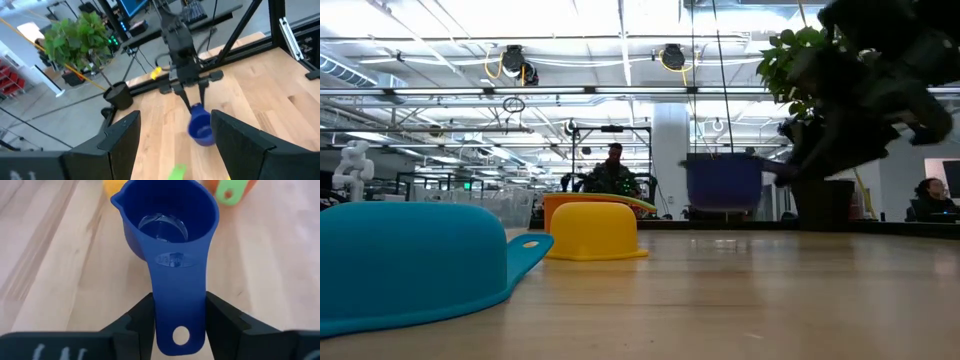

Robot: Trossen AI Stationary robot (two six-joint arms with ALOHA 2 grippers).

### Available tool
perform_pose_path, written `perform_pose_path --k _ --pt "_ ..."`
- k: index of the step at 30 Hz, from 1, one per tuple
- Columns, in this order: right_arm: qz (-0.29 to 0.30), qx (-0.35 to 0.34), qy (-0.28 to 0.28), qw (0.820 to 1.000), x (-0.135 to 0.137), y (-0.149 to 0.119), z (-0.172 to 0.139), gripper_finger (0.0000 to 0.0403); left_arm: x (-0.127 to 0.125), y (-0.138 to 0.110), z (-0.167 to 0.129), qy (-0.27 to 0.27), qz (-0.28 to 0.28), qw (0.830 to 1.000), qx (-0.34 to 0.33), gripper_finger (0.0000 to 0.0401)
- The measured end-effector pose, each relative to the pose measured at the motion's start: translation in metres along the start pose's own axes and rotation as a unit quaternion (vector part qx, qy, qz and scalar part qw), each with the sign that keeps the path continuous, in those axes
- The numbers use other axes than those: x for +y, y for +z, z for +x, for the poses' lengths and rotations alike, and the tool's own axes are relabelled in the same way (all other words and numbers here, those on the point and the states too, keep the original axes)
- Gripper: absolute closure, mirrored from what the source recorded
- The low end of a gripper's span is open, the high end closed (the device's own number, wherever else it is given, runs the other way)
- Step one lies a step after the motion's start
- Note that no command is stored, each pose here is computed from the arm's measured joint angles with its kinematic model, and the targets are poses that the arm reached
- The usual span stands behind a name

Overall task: Nest measuring cups in basket
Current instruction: Stack the dark blue measuring cup on top of the green measuring cup

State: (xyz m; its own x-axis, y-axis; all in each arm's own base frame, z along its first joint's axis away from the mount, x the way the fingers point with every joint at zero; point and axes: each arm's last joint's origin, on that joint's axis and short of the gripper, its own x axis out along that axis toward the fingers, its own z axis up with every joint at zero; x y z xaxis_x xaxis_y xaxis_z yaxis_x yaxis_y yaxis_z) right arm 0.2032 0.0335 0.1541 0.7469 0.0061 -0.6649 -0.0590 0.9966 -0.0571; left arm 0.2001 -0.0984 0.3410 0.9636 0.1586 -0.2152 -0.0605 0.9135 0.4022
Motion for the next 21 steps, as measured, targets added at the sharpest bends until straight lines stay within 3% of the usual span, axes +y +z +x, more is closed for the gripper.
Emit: perform_pose_path --k 12,21 --pt "0.063 -0.076 -0.050 0.994 -0.030 0.053 -0.010 0.0275 -0.001 -0.004 0.000 -0.003 -0.024 1.000 0.015 0.0158" --pt "0.118 -0.133 -0.074 0.981 -0.046 0.076 -0.018 0.0275 0.001 -0.006 0.000 0.037 -0.013 0.999 0.030 0.0158"
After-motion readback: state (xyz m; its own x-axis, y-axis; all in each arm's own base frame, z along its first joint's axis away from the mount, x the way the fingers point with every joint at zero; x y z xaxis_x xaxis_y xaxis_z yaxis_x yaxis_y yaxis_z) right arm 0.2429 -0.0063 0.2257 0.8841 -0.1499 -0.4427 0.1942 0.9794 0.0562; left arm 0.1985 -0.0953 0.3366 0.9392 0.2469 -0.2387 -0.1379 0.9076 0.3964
